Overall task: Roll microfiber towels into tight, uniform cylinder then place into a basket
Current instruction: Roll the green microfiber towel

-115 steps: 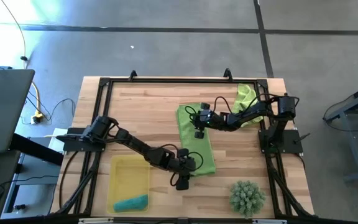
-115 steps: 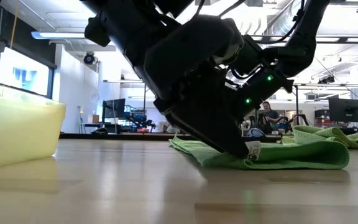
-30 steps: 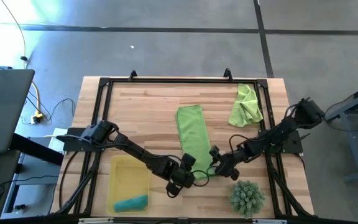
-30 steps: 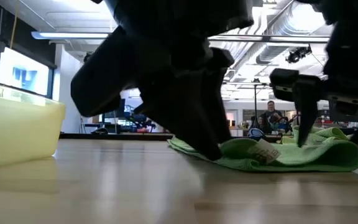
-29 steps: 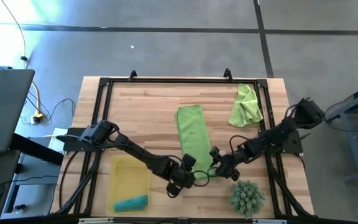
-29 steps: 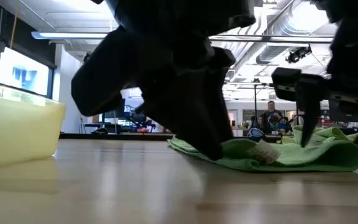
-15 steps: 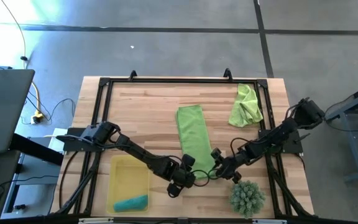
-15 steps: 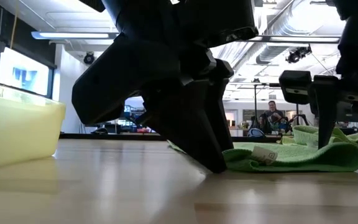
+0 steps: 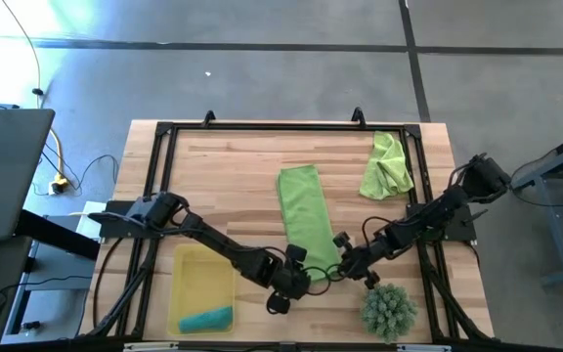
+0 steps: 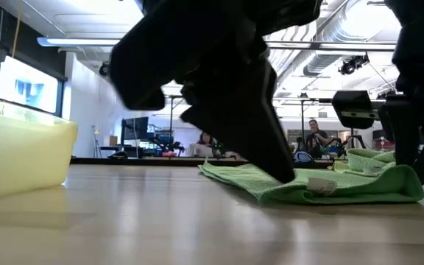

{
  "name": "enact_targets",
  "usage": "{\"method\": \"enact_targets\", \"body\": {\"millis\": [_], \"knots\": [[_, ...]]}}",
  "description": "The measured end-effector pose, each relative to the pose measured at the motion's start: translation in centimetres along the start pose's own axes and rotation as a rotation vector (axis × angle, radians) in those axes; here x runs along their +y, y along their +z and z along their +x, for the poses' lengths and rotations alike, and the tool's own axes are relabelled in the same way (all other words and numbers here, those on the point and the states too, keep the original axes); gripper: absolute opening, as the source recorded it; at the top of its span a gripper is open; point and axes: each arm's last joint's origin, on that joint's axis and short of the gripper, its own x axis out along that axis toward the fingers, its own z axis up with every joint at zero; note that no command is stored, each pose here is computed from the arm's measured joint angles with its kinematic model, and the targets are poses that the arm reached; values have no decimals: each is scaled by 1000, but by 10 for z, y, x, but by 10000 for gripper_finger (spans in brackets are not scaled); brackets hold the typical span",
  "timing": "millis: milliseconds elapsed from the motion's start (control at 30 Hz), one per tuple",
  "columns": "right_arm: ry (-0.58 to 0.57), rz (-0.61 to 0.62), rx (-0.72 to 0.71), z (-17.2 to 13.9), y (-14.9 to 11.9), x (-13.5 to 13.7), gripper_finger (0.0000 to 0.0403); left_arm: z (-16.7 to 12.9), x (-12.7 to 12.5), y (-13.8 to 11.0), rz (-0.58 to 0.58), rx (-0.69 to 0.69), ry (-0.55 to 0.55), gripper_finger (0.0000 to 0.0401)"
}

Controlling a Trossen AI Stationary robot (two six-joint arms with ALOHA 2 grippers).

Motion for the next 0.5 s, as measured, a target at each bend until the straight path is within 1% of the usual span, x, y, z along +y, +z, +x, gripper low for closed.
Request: {"method": "enact_targets", "body": {"millis": [100,300,367,500], "knots": [[9,64,20,0,-2,-1,2,-3,-2,0,13,31,33,142],[48,208,15,0,-4,-8,1,-5,-5,1,-3,26,57,142],[55,273,11,0,-5,-12,1,-5,-5,2,-53,22,84,142],[79,471,-29,-4,-4,-25,0,-6,-6,1,-195,15,149,142]]}}
